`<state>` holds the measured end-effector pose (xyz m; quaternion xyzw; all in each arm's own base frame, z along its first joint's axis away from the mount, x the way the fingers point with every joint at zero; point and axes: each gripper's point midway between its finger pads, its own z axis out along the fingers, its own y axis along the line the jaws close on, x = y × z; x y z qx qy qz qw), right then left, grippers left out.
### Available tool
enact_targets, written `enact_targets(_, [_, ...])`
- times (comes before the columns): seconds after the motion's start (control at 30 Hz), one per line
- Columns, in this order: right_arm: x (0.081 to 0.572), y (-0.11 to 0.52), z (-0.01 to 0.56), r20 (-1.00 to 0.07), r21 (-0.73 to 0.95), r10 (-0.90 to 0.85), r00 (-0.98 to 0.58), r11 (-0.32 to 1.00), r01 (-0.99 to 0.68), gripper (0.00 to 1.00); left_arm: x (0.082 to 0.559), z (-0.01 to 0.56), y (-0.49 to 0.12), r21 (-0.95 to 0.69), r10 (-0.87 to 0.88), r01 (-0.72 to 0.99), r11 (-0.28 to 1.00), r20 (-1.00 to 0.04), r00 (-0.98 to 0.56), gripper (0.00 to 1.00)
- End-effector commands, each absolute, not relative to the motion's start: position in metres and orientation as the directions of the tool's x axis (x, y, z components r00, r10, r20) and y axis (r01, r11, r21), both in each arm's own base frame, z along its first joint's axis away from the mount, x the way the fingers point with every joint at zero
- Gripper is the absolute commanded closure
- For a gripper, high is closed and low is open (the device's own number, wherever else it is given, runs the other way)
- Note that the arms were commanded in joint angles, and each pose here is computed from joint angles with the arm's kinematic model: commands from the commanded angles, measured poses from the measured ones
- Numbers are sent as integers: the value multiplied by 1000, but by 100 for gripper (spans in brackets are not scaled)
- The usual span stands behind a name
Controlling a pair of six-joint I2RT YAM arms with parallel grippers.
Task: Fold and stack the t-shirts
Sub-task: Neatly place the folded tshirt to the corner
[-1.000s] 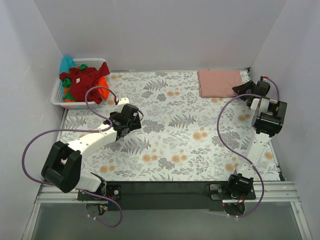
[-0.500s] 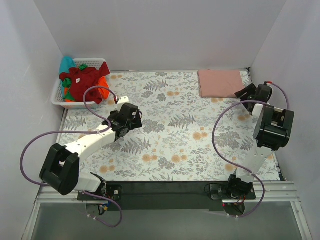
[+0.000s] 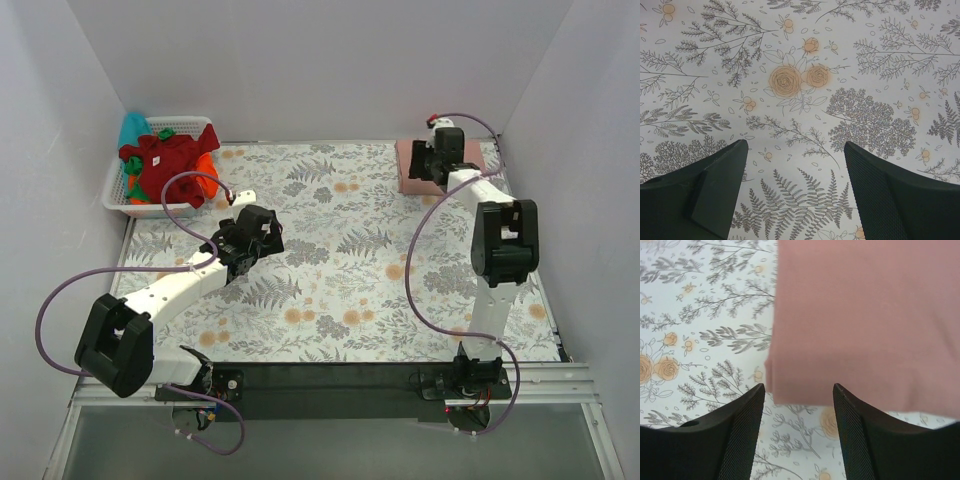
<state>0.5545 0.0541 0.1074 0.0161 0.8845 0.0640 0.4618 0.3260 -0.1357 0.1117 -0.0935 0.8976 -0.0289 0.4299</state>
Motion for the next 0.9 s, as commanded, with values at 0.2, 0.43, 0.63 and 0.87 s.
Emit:
enact_targets(0.2, [590, 87, 62, -742, -175, -243, -625, 970, -169, 36, 327, 111, -136, -127, -184, -136, 983, -771, -609, 23])
enact_targets(0.43, [581, 83, 36, -657, -279, -332, -677, 941, -191, 40, 327, 110, -137, -124, -180, -134, 983, -770, -612, 23])
enact_targets(0.63, [578, 61, 27, -589, -402, -418, -692, 894, -197, 80, 326, 108, -135, -108, -172, -140, 984, -769, -616, 24])
enact_targets(0.87, [604, 28, 27, -550, -521, -494, -674, 833, -186, 99, 325, 100, -132, -86, -167, -158, 984, -757, -632, 24])
